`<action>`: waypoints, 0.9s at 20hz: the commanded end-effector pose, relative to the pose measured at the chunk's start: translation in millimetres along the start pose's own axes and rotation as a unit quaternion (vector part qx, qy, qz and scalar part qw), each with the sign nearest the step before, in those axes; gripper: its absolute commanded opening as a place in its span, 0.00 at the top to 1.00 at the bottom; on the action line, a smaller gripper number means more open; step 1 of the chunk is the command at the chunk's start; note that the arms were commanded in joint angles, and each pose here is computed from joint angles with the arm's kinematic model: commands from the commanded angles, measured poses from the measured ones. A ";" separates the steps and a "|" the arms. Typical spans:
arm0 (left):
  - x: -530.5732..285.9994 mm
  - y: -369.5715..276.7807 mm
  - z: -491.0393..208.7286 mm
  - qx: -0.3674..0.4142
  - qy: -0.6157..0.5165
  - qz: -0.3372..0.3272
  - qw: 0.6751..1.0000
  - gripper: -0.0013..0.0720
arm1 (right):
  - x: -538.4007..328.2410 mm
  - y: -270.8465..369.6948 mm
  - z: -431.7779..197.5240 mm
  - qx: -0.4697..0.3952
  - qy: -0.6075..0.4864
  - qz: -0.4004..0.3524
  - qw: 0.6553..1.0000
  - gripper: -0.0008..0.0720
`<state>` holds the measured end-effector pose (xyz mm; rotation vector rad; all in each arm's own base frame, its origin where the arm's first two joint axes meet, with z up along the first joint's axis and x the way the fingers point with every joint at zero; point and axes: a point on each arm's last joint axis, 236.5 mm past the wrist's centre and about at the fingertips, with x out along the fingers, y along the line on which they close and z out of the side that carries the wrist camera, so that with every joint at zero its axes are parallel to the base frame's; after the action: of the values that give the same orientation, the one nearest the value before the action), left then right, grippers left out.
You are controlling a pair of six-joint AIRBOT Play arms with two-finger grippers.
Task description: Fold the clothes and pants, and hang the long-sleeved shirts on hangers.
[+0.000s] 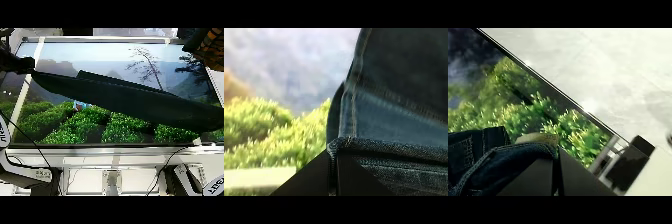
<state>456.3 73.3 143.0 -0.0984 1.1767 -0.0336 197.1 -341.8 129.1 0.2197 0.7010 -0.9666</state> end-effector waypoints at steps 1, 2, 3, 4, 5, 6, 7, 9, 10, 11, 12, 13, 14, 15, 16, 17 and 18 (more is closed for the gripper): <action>-3.4 6.6 -14.9 -0.005 0.027 0.006 1.000 0.94 | -1.0 -17.4 -13.5 -0.009 0.026 -0.022 0.999 0.98; -3.2 4.8 -15.2 -0.005 0.028 0.003 1.000 0.94 | -1.2 -22.8 -15.6 -0.011 0.030 -0.030 0.999 0.98; -3.1 3.0 -13.2 -0.004 0.024 -0.001 1.000 0.94 | -1.5 -28.2 -16.6 -0.011 0.032 -0.037 0.999 0.98; -1.5 3.4 -7.7 -0.004 0.014 -0.001 1.000 0.94 | -1.2 -30.5 -17.3 -0.009 0.033 -0.039 0.999 0.98; 2.5 -2.3 3.1 -0.005 -0.006 -0.015 1.000 0.94 | 0.0 -29.9 -18.1 -0.009 0.035 -0.038 0.999 0.98; 8.3 -13.4 15.0 -0.005 -0.025 -0.042 0.999 0.94 | 1.8 -28.6 -20.2 -0.008 0.039 -0.035 0.999 0.98; 18.5 -25.7 26.4 -0.003 -0.040 -0.068 0.997 0.94 | 5.2 -26.6 -23.1 -0.005 0.046 -0.031 0.998 0.98; 51.5 -33.6 34.6 -0.009 -0.033 -0.073 0.997 0.95 | 14.0 -23.9 -29.3 -0.001 0.059 -0.025 0.998 0.98; 72.5 -38.2 36.0 -0.011 -0.023 -0.074 0.997 0.94 | 19.2 -23.2 -33.2 -0.002 0.067 -0.024 0.997 0.98; 94.5 -43.6 36.9 -0.011 -0.013 -0.078 0.997 0.94 | 25.1 -22.5 -37.7 -0.002 0.076 -0.022 0.997 0.98; 113.8 -49.3 37.4 -0.011 -0.006 -0.081 0.997 0.94 | 31.2 -21.5 -42.4 -0.002 0.086 -0.020 0.996 0.98; 132.4 -56.0 38.0 -0.007 -0.001 -0.084 0.996 0.94 | 37.7 -20.3 -47.2 -0.002 0.095 -0.018 0.995 0.98; 149.6 -64.5 40.6 -0.003 -0.003 -0.087 0.996 0.94 | 43.8 -18.3 -51.2 -0.003 0.103 -0.015 0.995 0.98; 162.1 -74.2 46.9 -0.001 -0.014 -0.093 0.996 0.94 | 50.9 -14.2 -53.6 -0.008 0.108 -0.011 0.994 0.98; 172.6 -84.8 57.7 0.002 -0.035 -0.098 0.995 0.94 | 57.7 -7.4 -54.4 -0.013 0.109 -0.005 0.994 0.98; 179.7 -94.0 71.3 0.006 -0.064 -0.097 0.993 0.94 | 65.7 3.5 -53.0 -0.020 0.105 0.005 0.994 0.98; 184.2 -101.9 84.6 0.009 -0.092 -0.097 0.991 0.94 | 73.0 15.9 -49.8 -0.023 0.098 0.015 0.995 0.98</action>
<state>569.2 -9.8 24.8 -0.1824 1.1053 -0.1854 190.2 -360.2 58.5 0.2756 0.9012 -0.9511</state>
